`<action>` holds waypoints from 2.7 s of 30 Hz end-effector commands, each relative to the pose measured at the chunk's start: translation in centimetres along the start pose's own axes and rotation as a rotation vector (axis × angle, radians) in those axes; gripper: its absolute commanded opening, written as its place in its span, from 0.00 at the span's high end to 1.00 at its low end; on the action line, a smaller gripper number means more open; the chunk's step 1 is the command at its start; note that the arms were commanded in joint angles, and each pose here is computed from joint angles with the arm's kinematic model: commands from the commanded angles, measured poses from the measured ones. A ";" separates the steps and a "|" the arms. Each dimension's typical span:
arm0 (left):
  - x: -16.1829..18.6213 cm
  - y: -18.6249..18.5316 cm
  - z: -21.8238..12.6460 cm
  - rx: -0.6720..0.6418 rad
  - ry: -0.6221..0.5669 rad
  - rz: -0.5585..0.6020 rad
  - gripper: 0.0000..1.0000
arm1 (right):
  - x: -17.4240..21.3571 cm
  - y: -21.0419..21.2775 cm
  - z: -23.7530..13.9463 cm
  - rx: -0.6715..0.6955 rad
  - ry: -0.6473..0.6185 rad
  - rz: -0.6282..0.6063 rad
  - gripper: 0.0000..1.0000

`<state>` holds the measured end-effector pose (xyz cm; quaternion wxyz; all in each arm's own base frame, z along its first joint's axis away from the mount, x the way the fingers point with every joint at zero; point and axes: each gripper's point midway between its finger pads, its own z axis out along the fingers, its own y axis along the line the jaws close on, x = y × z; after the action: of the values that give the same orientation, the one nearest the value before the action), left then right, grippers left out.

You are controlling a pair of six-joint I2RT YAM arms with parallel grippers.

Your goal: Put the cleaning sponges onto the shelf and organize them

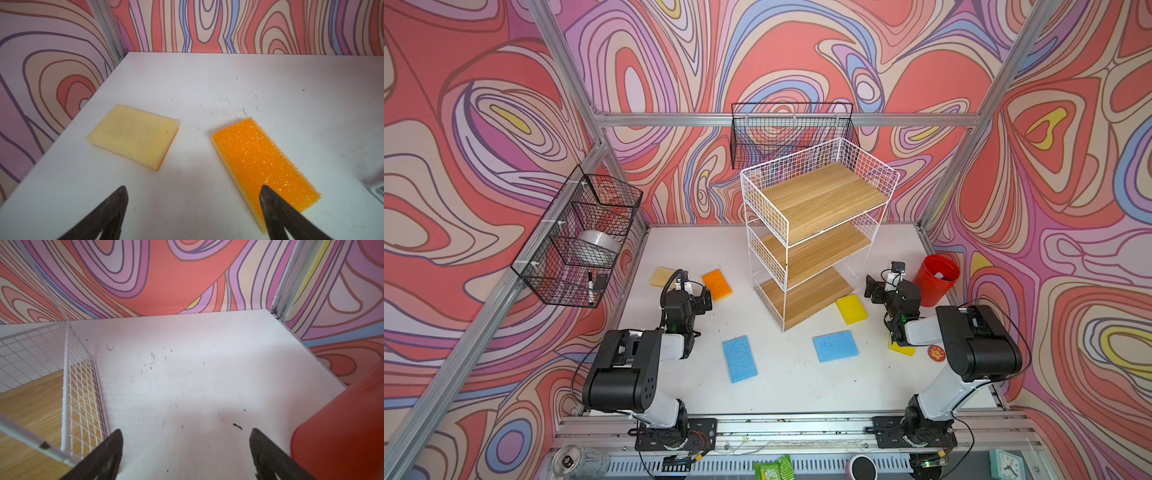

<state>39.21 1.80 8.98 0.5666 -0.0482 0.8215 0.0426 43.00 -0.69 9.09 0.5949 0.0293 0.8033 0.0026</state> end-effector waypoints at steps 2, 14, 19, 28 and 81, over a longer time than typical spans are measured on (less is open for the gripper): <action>0.1 -0.1 0.0 -0.001 -0.006 0.012 0.00 | -0.1 0.1 -0.1 -0.009 -0.003 0.003 0.02; 0.1 -0.1 0.0 0.000 -0.004 0.013 0.00 | 0.0 0.1 -0.1 -0.011 0.000 0.003 0.02; 0.1 -0.1 0.0 -0.001 -0.004 0.013 0.00 | 0.0 0.1 -0.1 -0.012 -0.001 0.004 0.02; 0.0 -0.2 0.0 0.005 -0.005 0.018 0.00 | -0.1 0.1 -0.1 -0.009 -0.002 0.003 0.02; -22.2 -25.3 -25.0 0.673 -0.233 0.080 0.25 | -23.6 8.8 -7.6 -0.509 -0.158 0.167 0.33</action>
<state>26.65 -25.16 37.24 0.6339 0.1791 0.7233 -0.2071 42.49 6.99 32.04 0.6178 -0.0361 0.7448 0.2496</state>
